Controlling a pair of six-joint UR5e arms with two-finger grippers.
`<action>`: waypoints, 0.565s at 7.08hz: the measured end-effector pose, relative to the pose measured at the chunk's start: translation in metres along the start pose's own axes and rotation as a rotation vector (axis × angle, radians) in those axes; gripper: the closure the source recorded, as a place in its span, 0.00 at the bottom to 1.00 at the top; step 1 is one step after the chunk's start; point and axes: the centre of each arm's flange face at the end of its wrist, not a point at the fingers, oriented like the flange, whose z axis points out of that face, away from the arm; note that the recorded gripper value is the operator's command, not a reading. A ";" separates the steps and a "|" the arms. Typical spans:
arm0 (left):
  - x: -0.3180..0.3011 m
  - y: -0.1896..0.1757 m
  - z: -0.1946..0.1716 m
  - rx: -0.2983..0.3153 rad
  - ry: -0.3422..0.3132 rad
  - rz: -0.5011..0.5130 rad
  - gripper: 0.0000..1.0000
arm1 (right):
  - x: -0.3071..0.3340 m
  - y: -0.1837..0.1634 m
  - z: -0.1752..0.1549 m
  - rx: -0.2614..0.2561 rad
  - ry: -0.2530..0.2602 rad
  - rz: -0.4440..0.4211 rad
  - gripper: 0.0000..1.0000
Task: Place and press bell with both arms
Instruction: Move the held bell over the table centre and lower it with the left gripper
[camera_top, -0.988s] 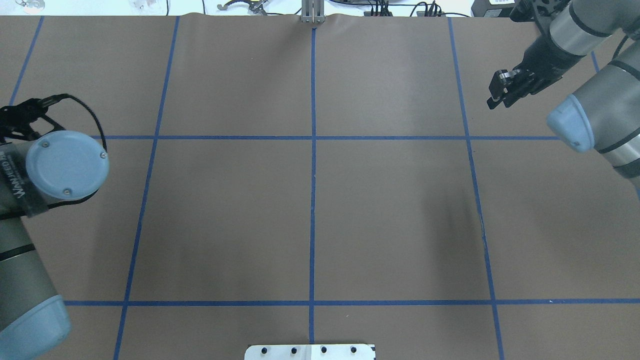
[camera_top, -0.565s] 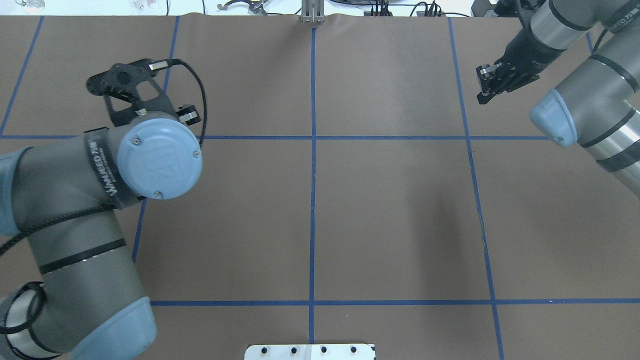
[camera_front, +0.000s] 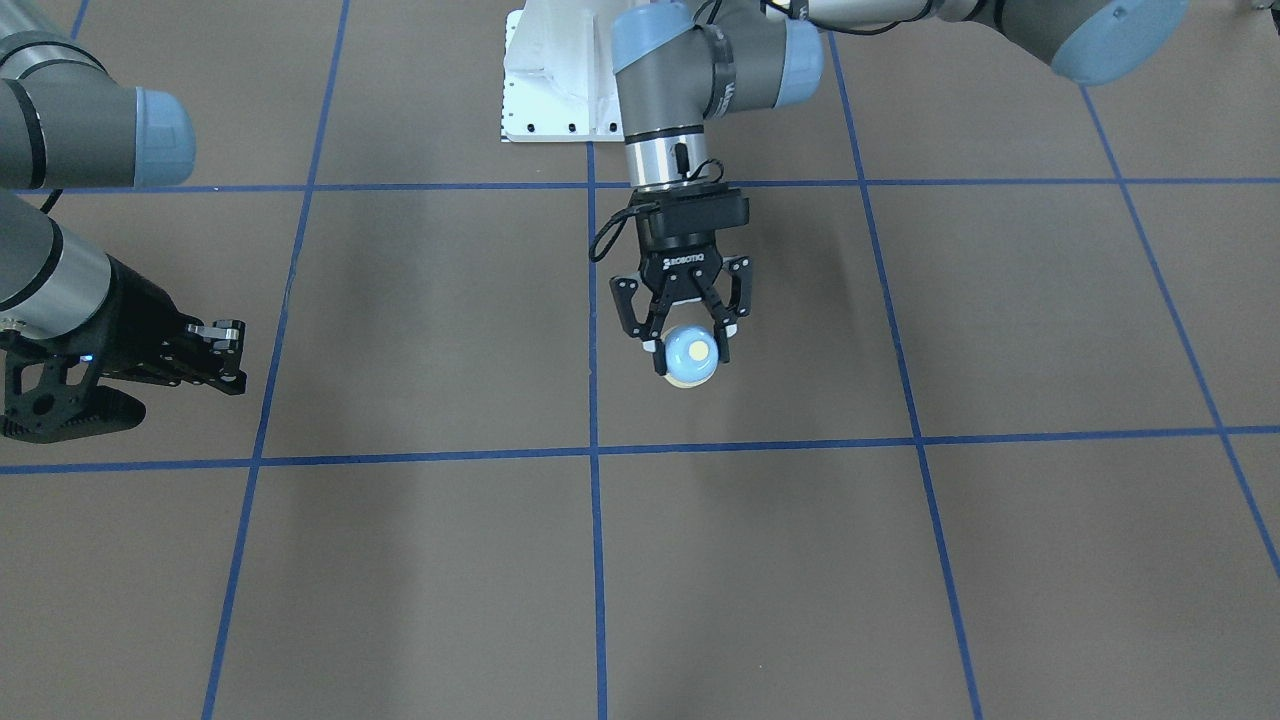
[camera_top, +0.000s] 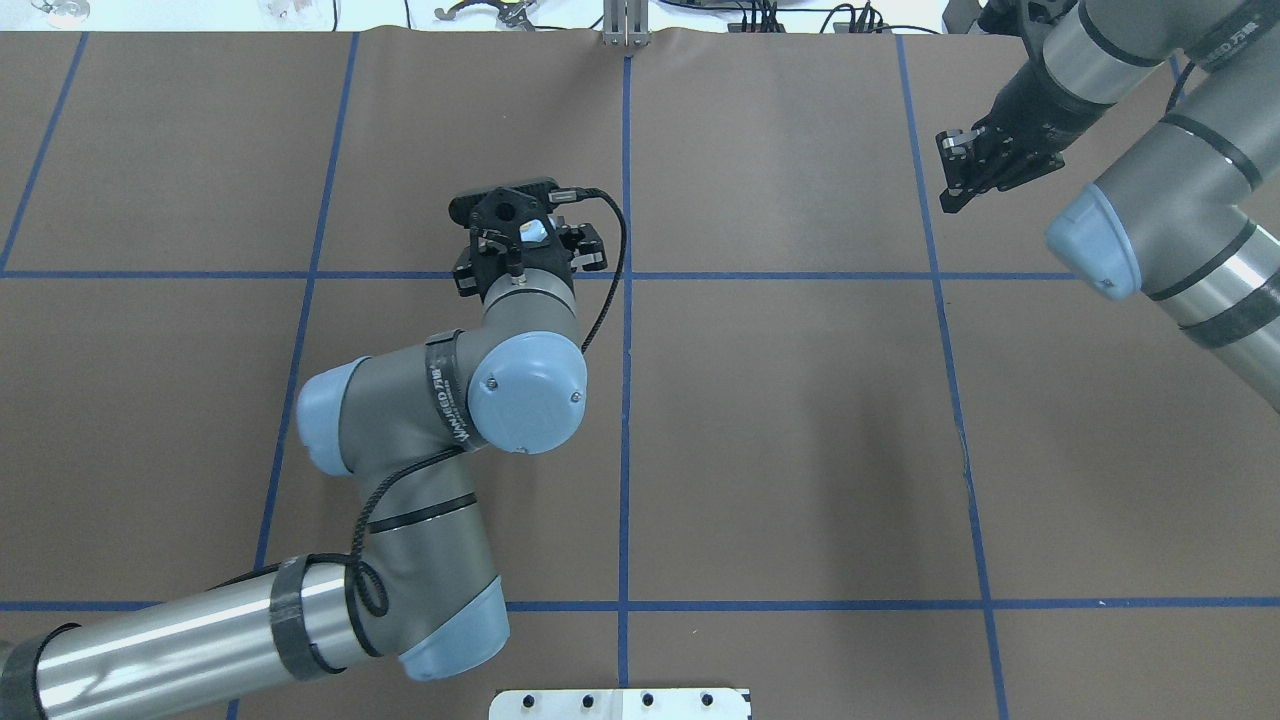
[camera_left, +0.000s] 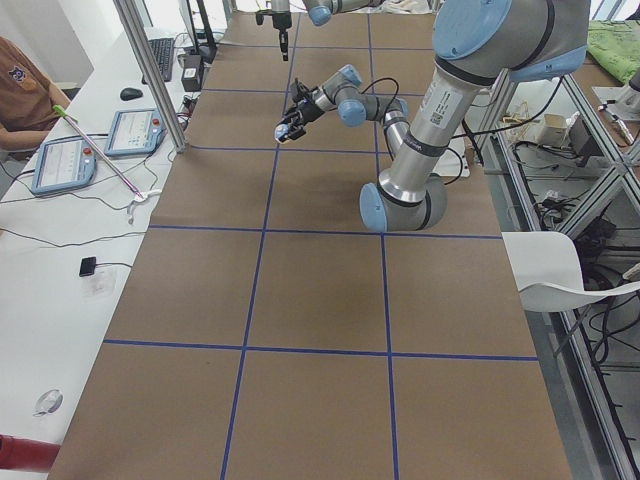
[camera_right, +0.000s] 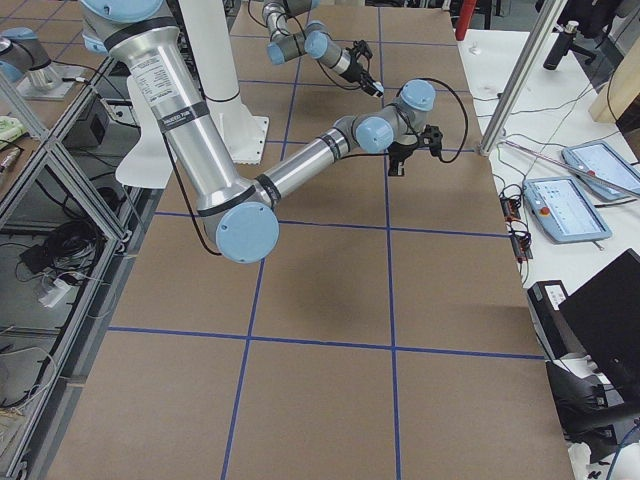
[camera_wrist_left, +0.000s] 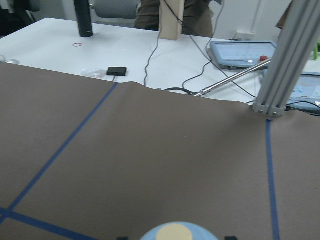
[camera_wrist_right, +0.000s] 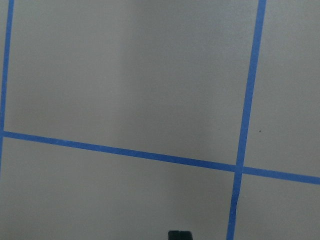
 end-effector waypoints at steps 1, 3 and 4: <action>0.014 0.012 0.019 0.018 0.058 0.046 1.00 | 0.000 0.000 0.000 -0.001 0.001 0.006 1.00; 0.044 0.034 0.056 0.038 0.113 0.104 1.00 | 0.001 0.000 0.002 -0.003 0.003 0.012 1.00; 0.058 0.043 0.071 0.039 0.112 0.117 1.00 | 0.001 0.000 0.002 -0.004 0.002 0.012 1.00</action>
